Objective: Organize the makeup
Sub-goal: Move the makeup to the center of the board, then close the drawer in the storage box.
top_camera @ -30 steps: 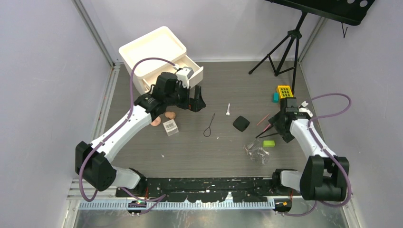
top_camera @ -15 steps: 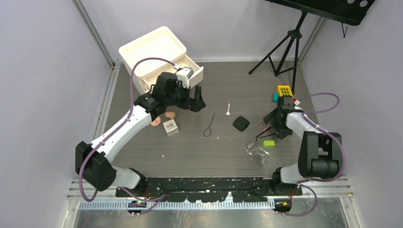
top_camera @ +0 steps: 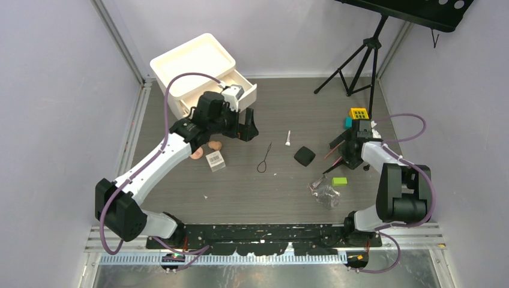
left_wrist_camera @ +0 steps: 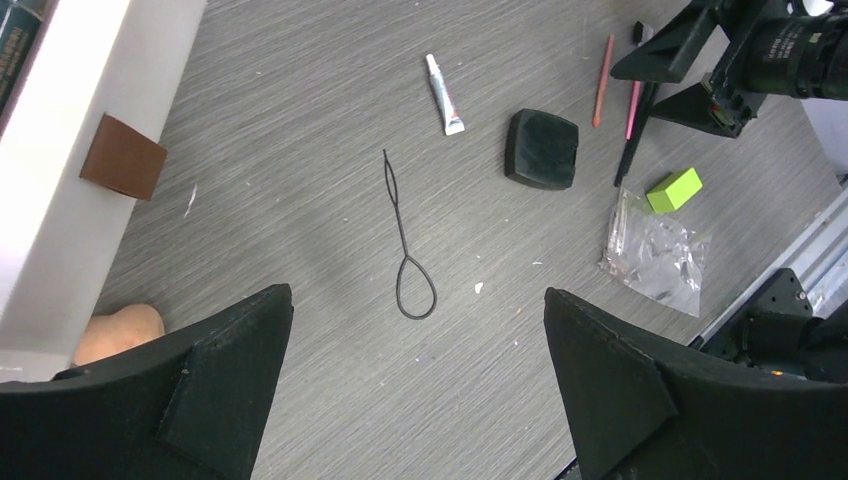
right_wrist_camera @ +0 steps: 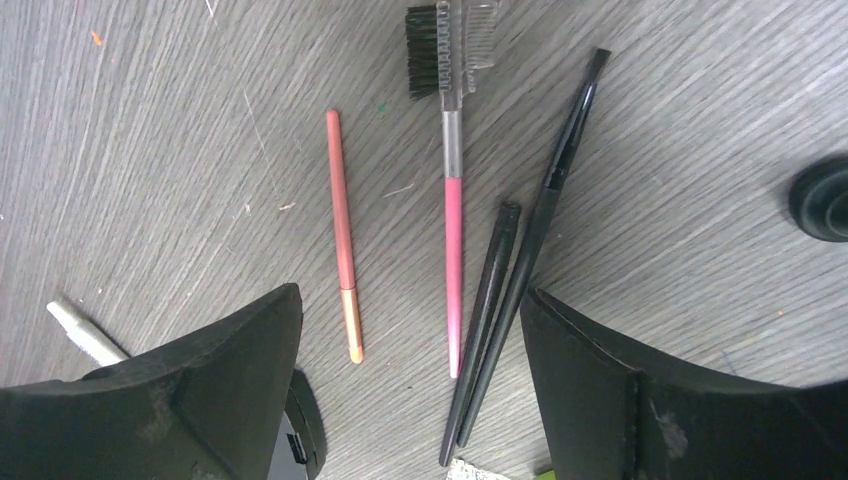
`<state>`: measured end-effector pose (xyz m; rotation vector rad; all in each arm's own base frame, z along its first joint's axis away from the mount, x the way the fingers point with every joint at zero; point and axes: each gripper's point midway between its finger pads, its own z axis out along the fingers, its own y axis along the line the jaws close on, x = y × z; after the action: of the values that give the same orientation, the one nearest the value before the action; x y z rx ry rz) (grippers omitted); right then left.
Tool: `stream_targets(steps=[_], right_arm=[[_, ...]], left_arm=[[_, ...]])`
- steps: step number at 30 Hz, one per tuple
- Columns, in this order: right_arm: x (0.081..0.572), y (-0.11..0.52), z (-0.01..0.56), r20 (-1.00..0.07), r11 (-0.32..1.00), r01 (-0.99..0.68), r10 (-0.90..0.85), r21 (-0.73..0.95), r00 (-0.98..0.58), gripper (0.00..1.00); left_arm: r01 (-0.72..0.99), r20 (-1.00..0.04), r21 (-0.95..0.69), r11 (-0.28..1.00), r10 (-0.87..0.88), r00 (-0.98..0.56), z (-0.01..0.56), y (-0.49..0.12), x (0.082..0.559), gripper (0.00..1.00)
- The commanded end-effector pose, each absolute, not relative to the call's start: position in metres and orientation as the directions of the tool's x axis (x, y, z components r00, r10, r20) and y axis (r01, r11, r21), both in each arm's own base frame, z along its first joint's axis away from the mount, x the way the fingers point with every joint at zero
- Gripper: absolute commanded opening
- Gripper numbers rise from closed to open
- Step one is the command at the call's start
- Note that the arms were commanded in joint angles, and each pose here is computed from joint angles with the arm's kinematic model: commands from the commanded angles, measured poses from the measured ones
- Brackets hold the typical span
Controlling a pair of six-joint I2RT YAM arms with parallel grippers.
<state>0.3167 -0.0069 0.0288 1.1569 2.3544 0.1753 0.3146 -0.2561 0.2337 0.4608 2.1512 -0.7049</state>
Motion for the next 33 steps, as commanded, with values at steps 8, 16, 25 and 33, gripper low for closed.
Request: stream_targets(steps=[8, 16, 25, 33], right_arm=[[0.314, -0.005, 0.07, -0.438, 0.656, 0.65, 0.749, 0.384, -0.497, 0.83], [0.309, 0.008, 0.1, -0.479, 0.698, 0.543, 0.716, 0.467, -0.508, 0.81], [0.328, 0.047, 0.114, -0.475, 0.758, 0.399, 0.641, 0.516, -0.603, 0.78], [0.341, 0.118, 0.135, -0.511, 0.807, 0.228, 0.535, 0.545, -0.673, 0.75]], left_arm=[[0.504, -0.843, -0.261, 0.823, 0.06, -0.534, 0.268, -0.24, 0.323, 1.0], [0.481, -0.84, -0.245, 0.842, 0.063, -0.539, 0.273, -0.236, 0.327, 1.0], [0.393, -0.862, -0.163, 0.905, 0.063, -0.502, 0.299, -0.208, 0.337, 1.0], [0.253, -0.884, -0.159, 0.954, -0.023, -0.466, 0.341, -0.155, 0.361, 1.0]])
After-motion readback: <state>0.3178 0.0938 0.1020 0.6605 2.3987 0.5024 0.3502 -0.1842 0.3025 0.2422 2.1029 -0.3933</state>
